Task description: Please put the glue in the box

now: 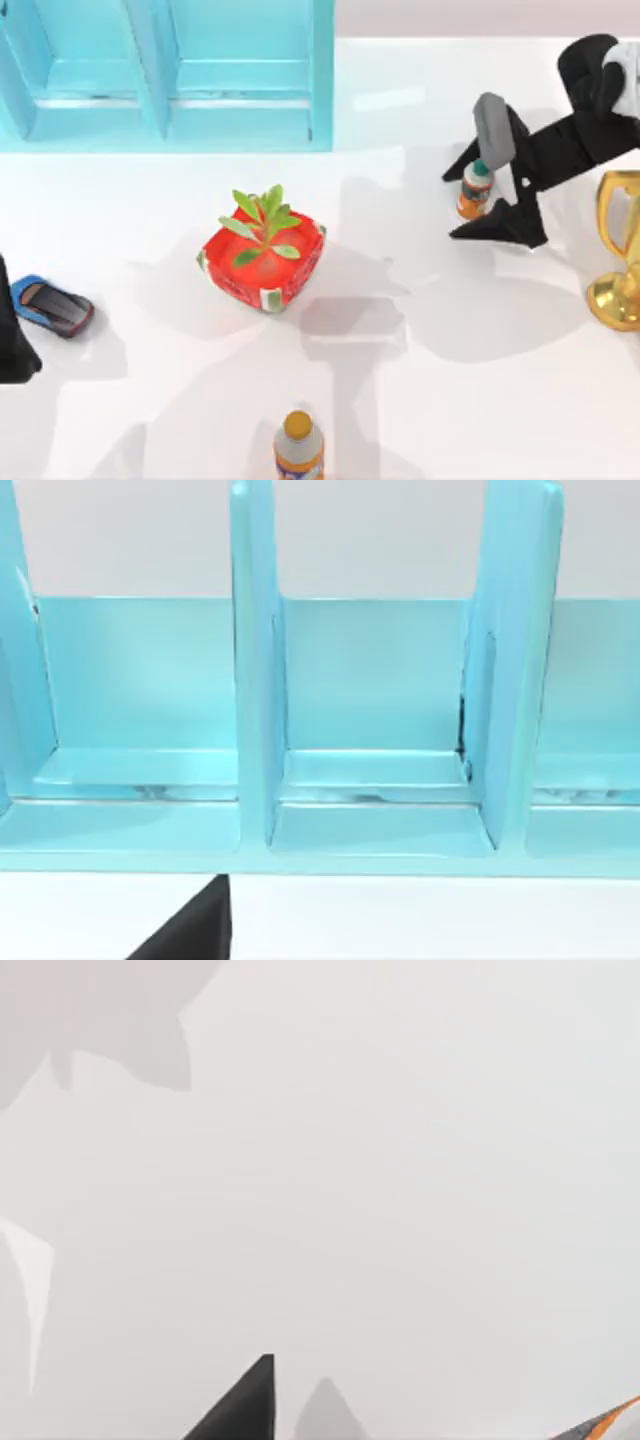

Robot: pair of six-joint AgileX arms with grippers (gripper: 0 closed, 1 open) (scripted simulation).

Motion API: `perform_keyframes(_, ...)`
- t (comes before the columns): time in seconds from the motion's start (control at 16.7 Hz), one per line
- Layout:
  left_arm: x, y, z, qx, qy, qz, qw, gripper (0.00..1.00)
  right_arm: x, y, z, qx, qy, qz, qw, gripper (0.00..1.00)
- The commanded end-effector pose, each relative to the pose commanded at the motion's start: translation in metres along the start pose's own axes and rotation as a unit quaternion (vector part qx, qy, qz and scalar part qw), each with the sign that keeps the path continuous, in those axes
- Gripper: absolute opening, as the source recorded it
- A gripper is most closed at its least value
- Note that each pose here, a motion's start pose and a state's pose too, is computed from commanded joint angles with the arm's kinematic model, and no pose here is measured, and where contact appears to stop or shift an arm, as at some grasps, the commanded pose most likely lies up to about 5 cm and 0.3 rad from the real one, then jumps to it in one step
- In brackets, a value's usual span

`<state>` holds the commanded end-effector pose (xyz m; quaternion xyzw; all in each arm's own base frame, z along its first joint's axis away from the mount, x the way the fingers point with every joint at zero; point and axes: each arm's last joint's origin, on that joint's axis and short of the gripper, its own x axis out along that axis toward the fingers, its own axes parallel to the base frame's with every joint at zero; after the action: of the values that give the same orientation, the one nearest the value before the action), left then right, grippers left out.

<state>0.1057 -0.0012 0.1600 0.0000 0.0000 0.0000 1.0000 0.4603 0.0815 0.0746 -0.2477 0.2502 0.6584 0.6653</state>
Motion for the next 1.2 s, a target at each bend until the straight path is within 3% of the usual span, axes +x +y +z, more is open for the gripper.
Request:
perform_keyframes(0.54, 0.0000, 0.0000, 0.0000, 0.000, 0.000, 0.000, 1.000, 1.00, 0.0000, 0.0000, 0.0000, 0.000, 0.000, 0.000, 1.000, 0.02)
perform_keyframes(1.2, 0.0000, 0.0000, 0.0000, 0.000, 0.000, 0.000, 1.000, 1.00, -0.0036, -0.0010, 0.0018, 0.002, 0.000, -0.001, 1.000, 0.00)
